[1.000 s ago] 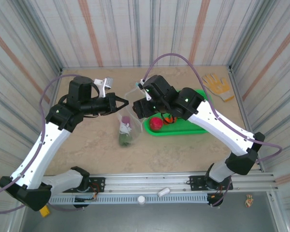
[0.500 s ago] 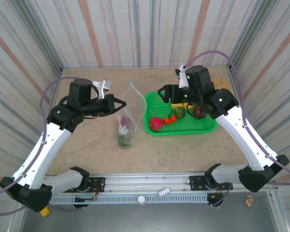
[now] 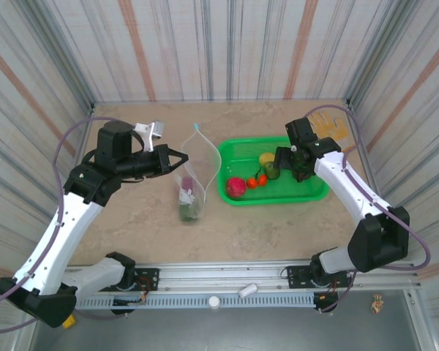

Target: Place the food in the zip-top bag and seal the zipper

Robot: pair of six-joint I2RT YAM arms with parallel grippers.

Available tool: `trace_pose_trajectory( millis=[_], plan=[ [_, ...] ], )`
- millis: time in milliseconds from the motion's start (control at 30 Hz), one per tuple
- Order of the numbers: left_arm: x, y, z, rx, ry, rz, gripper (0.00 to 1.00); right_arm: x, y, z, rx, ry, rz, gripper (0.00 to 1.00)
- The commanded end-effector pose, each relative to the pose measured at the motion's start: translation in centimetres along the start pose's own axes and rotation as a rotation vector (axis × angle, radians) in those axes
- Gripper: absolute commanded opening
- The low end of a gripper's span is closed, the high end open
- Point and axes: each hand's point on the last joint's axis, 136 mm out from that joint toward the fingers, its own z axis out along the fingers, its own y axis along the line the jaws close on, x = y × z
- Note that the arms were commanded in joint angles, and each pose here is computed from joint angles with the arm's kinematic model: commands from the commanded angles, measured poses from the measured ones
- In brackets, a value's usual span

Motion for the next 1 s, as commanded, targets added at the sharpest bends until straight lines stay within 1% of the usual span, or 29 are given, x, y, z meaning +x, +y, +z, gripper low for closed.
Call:
trace_pose_trajectory(
  millis=[0, 100, 167, 333, 567, 767, 900, 967],
  plan=[
    [0.3, -0.5, -0.6, 0.026, 0.009, 0.034, 0.0, -0.9, -2.2, 2.2, 0.085, -0.028, 0.067, 0.87],
    [0.6, -0.3, -0.3, 0.027, 0.019, 0.032, 0.0, -0.7, -2.7, 4.5, 0.103, 0.018, 0.076, 0.87],
    [0.8, -0.1, -0.3, 0.025, 0.026, 0.031, 0.0, -0.7, -3.2, 5.6, 0.147, 0.041, 0.063, 0.87],
    [1.0, 0.3, -0.1, 0.024, 0.036, 0.023, 0.0, -1.3, -4.6, 7.4, 0.231, 0.058, 0.047, 0.88],
    [1.0, 0.4, 0.0, 0.024, 0.042, 0.019, 0.0, -1.9, -5.5, 8.9, 0.28, 0.059, 0.035, 0.88],
    [1.0, 0.4, 0.5, 0.034, 0.058, 0.005, 0.0, -2.0, -6.0, 10.8, 0.266, 0.098, 0.077, 0.88],
    [0.8, 0.6, 1.0, 0.037, 0.064, -0.008, 0.0, -1.4, -5.0, 11.9, 0.212, 0.131, 0.103, 0.85],
    [0.9, 0.6, 1.2, 0.044, 0.068, -0.017, 0.0, -1.2, -4.2, 11.9, 0.167, 0.121, 0.113, 0.82]
  ],
)
